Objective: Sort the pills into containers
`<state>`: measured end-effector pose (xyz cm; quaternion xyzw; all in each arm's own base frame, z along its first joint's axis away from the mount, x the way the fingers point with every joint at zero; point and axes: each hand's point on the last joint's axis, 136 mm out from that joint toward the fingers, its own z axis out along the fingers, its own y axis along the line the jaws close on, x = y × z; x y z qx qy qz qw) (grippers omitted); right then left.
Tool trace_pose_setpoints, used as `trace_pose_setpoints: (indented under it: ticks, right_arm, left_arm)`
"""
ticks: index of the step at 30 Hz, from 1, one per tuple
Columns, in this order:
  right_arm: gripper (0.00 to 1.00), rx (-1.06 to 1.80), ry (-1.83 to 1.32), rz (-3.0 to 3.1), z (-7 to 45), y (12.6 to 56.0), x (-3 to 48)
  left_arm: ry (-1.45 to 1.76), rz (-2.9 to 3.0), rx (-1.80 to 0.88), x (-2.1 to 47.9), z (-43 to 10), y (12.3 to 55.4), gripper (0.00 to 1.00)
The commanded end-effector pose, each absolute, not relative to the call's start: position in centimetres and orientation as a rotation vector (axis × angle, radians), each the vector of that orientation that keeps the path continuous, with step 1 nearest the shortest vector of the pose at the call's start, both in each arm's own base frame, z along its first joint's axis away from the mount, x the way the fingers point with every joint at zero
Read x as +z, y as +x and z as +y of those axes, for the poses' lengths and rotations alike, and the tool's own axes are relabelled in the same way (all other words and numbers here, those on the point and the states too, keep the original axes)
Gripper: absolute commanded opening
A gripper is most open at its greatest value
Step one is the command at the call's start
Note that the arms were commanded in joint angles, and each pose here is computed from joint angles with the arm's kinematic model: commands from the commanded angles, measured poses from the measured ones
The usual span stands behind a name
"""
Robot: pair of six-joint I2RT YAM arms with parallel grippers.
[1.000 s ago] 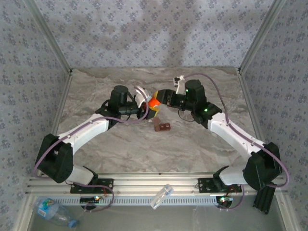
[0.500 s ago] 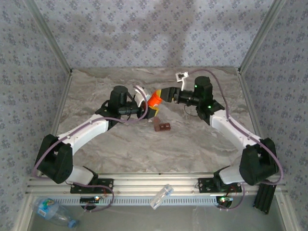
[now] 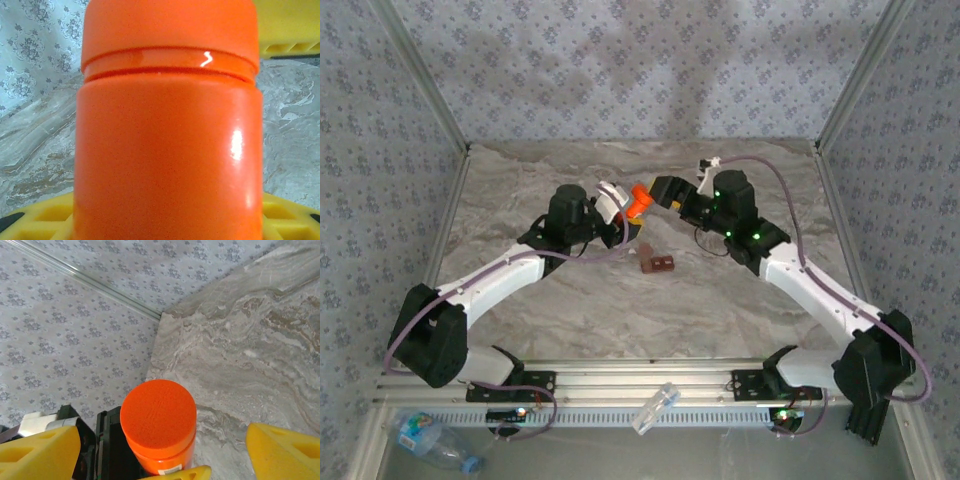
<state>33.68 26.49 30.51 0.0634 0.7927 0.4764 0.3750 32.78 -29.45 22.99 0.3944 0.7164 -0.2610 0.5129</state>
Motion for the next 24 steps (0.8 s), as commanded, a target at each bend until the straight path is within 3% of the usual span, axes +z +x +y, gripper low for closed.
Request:
trace_pose_setpoints:
  ticks: [1, 10, 19, 24]
  right_arm:
    - [0.87, 1.21, 0.187, 2.028, 27.4, 34.2, 31.3]
    - [0.74, 1.242, 0.158, 2.04, 29.2, 34.5, 30.9]
    - [0.68, 1.264, 0.133, 2.046, 30.2, 34.6, 30.6]
    - [0.51, 1.277, 0.114, 2.044, 30.6, 34.6, 30.6]
  left_arm:
    - [0.952, 1.631, -0.621, 25.3, -29.8, 32.5, 0.0]
    - [0.966, 1.623, -0.633, 25.6, -30.1, 32.2, 0.0]
    - [0.973, 1.623, -0.644, 25.5, -30.3, 32.2, 0.0]
    - [0.971, 1.624, -0.651, 25.5, -30.4, 32.2, 0.0]
